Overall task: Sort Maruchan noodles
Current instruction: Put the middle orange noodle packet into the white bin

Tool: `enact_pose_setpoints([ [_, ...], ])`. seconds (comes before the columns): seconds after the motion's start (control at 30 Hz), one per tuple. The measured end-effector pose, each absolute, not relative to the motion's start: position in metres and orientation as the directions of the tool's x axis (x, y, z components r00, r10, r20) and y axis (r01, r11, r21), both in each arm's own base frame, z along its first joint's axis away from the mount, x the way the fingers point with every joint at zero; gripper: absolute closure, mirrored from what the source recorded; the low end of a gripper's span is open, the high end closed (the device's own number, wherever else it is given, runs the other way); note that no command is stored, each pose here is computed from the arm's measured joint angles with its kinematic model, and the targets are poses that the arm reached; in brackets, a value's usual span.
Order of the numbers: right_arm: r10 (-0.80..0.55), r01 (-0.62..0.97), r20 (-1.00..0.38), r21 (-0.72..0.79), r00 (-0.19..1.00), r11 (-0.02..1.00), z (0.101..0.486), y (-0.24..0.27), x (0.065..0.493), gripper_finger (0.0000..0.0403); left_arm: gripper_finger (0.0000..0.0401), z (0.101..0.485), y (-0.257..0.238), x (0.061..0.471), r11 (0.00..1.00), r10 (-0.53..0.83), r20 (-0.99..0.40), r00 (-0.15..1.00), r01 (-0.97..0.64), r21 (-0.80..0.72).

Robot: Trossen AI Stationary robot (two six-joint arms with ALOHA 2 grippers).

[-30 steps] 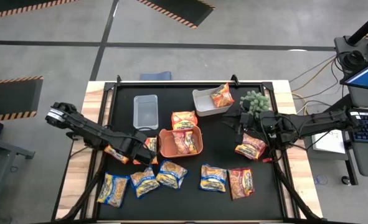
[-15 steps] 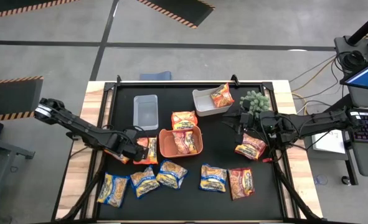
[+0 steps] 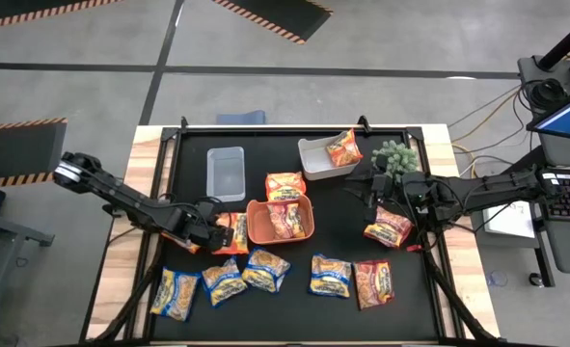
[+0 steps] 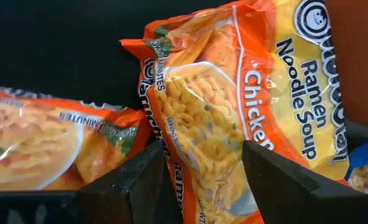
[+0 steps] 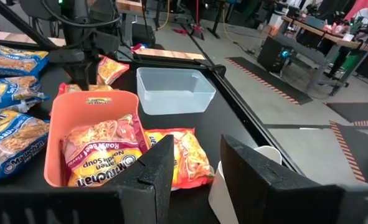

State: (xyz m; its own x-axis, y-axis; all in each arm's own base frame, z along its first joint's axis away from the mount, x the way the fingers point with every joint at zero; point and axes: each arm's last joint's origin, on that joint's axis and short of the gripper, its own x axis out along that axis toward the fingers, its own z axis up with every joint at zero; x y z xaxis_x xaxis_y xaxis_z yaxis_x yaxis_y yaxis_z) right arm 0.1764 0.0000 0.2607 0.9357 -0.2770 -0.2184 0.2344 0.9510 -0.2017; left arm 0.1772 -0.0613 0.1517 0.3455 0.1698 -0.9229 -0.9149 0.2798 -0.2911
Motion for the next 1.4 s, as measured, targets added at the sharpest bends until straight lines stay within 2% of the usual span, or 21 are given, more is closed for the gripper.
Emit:
enact_pose_setpoints([
  [0.13,-0.277,0.234,-0.220,-0.202,0.935,0.951,0.261,0.000,0.176,0.0284,0.0232,0.152,-0.061,0.177,0.288,0.173,-0.921,0.348,-0.912,-0.291],
  [0.57,-0.277,0.234,-0.220,-0.202,0.935,0.951,0.261,0.000,0.176,0.0284,0.0392,0.158,-0.063,0.181,0.336,0.167,-0.922,0.350,-0.899,-0.280],
  [0.8,-0.277,0.242,-0.221,-0.175,0.935,0.955,0.260,0.000,0.176,0.0284,0.0401,0.177,-0.066,0.186,0.454,0.193,-0.920,0.341,-0.862,-0.225],
  [0.97,-0.277,0.252,-0.221,-0.135,0.935,0.958,0.260,0.000,0.176,0.0284,0.0401,0.199,-0.075,0.193,0.617,0.221,-0.890,0.398,-0.764,-0.189],
  [1.13,-0.277,0.270,-0.226,-0.065,0.934,0.961,0.260,0.000,0.177,0.0290,0.0401,0.215,-0.096,0.204,0.804,0.162,-0.849,0.502,-0.566,-0.182],
  [1.27,-0.277,0.285,-0.240,-0.004,0.930,0.959,0.263,0.001,0.186,0.0307,0.0401,0.207,-0.112,0.210,0.849,0.212,-0.831,0.515,-0.519,-0.105],
  [1.4,-0.277,0.285,-0.287,-0.016,0.917,0.958,0.266,0.001,0.199,0.0332,0.0401,0.186,-0.121,0.214,0.830,0.307,-0.821,0.481,-0.558,-0.016],
])
